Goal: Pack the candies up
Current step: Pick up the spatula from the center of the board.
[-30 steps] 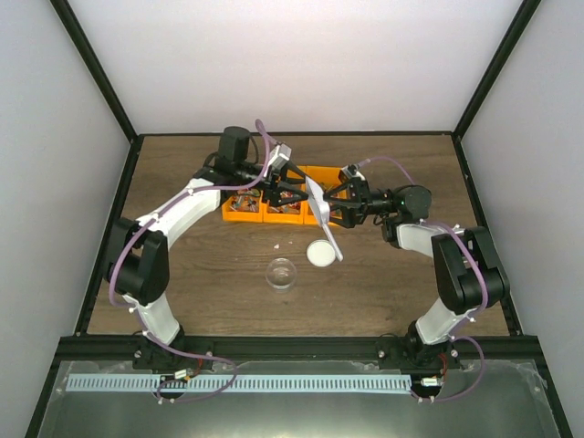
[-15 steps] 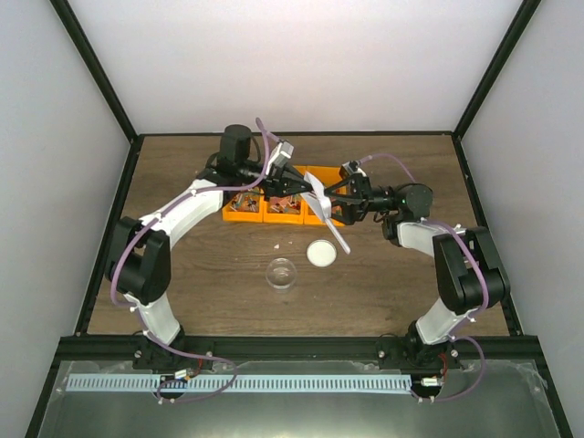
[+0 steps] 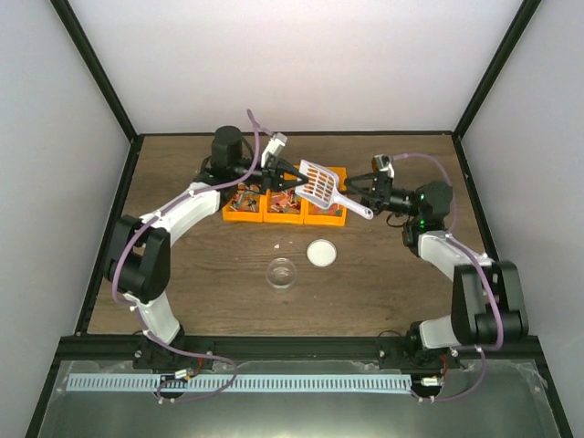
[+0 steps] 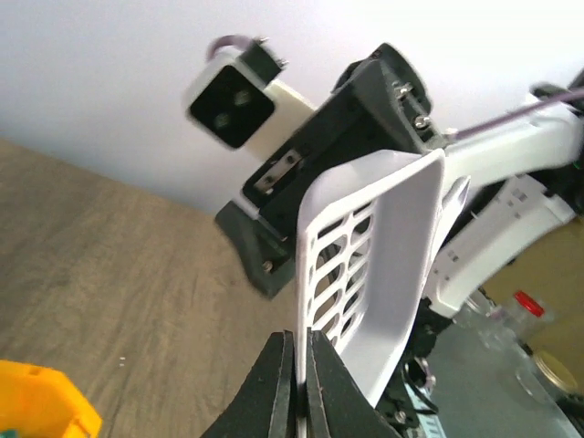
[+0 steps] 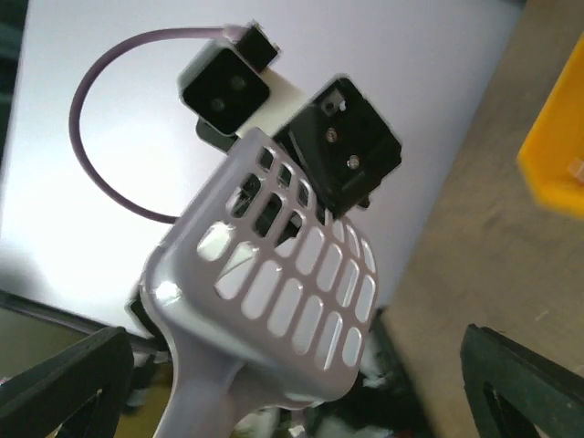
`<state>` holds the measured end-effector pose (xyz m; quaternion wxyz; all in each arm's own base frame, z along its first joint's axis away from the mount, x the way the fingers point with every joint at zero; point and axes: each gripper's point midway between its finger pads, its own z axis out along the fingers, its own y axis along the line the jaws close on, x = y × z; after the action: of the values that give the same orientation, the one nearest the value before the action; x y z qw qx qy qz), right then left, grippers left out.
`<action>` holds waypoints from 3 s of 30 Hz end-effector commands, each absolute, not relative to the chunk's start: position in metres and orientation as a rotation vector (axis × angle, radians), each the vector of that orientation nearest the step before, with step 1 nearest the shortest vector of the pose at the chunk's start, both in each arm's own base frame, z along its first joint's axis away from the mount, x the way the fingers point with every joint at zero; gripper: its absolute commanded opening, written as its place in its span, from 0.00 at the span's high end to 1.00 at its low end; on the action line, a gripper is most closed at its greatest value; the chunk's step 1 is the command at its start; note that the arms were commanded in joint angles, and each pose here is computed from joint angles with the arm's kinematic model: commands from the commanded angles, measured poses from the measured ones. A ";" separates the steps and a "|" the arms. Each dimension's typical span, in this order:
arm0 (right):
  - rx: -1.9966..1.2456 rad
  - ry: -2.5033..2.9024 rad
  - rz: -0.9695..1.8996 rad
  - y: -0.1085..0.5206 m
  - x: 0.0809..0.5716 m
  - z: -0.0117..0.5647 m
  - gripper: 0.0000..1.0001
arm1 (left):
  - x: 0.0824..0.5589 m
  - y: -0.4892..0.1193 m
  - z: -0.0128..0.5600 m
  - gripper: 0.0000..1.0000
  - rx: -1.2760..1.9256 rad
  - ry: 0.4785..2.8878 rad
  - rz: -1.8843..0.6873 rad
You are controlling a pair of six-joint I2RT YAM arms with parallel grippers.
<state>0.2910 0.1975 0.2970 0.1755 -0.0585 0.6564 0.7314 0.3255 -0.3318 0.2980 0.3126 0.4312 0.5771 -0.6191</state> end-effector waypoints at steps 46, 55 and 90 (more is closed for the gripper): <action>-0.064 2.031 1.438 0.144 0.291 0.286 0.31 | 0.354 -0.318 0.237 0.96 0.741 2.184 -1.729; -0.104 2.041 1.472 0.159 0.285 0.281 0.47 | 0.355 -0.317 0.226 0.96 0.764 2.226 -1.686; -0.113 2.103 1.519 0.173 0.283 0.261 0.79 | 0.358 -0.322 0.224 0.96 0.748 2.224 -1.673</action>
<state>0.2866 0.1683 0.2543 0.2665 -0.0264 0.7853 0.5582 0.3577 -0.3178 0.2172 0.1205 0.2483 0.7719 -0.5727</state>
